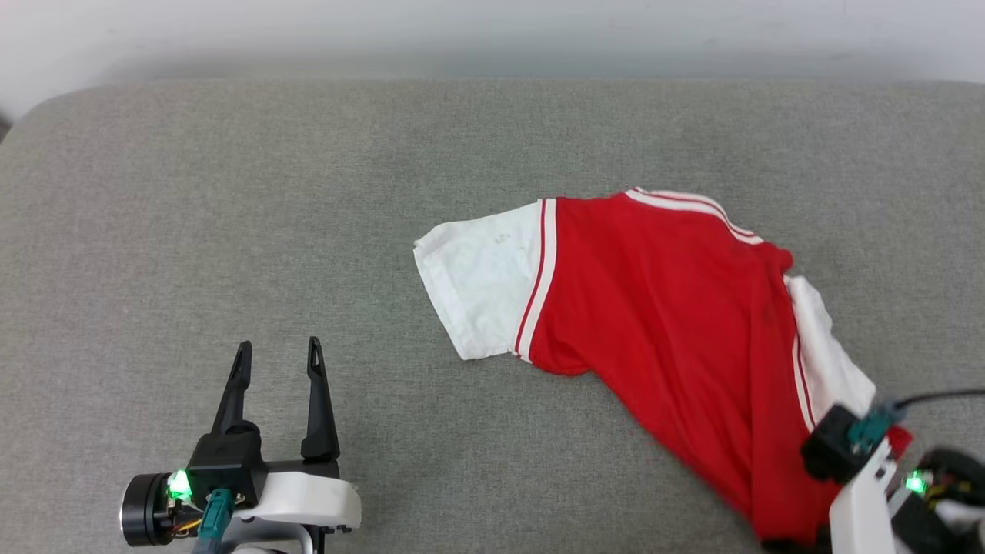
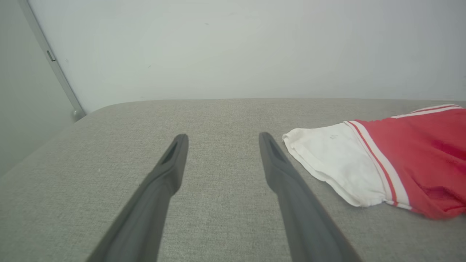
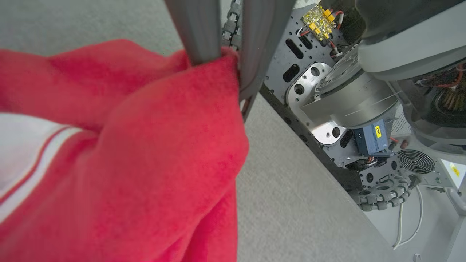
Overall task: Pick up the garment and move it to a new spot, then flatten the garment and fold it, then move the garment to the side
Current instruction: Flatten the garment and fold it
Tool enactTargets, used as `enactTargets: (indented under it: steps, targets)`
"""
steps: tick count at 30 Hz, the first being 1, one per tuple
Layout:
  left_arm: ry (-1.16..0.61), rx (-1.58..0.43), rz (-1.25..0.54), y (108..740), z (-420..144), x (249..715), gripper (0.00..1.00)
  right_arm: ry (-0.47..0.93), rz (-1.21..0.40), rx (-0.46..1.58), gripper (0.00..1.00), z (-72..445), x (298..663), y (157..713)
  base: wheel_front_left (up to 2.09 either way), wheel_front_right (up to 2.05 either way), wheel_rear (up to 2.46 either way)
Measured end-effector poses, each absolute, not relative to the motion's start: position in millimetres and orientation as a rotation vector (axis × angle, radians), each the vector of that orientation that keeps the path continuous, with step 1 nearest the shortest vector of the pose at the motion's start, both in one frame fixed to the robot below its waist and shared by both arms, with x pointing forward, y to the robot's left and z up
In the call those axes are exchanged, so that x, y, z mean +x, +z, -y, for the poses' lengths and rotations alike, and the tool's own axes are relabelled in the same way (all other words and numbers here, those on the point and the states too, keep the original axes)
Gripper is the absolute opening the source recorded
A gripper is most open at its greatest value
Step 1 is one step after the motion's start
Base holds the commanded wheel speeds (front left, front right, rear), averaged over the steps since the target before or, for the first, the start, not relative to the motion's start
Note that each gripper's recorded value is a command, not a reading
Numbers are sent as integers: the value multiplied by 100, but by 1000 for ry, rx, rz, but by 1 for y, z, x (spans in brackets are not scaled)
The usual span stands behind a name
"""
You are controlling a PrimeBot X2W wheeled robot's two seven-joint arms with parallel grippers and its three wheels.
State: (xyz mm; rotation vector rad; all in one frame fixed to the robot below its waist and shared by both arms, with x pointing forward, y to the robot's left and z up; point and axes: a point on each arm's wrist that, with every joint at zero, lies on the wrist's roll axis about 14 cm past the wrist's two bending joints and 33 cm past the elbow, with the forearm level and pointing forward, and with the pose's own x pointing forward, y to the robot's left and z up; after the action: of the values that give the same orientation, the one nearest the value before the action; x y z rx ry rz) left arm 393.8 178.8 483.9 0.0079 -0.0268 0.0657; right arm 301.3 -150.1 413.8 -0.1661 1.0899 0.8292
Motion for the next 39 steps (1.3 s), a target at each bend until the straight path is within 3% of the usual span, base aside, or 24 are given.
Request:
enactTargets:
  steps: [3, 7, 8, 9, 16, 25, 30, 39]
  targets:
    - [63, 10, 20, 481, -178, 395, 100, 788, -1172, -120, 0, 157, 283, 387, 0, 0, 0]
    - [63, 14, 18, 481, -178, 395, 100, 736, -1169, -133, 0, 164, 285, 374, 0, 0, 0]
    - [64, 15, 17, 480, -179, 394, 100, 730, -1149, -123, 39, 163, 288, 376, 0, 0, 0]
    - [64, 15, 14, 480, -179, 393, 100, 724, -1121, -117, 100, 161, 293, 380, 0, 0, 0]
    - [49, 13, 15, 481, -173, 386, 100, 682, -925, -200, 100, 177, 322, 436, 0, 0, 0]
    - [43, 16, 22, 483, -170, 386, 100, 492, -651, -300, 100, 224, 394, 536, 0, 0, 0]
    - [41, 17, 17, 481, -170, 392, 100, 401, -763, -309, 100, 248, 418, 529, 0, 0, 0]
    - [50, 19, -13, 468, -174, 403, 100, 363, -1065, -271, 100, 246, 437, 451, 0, 0, 0]
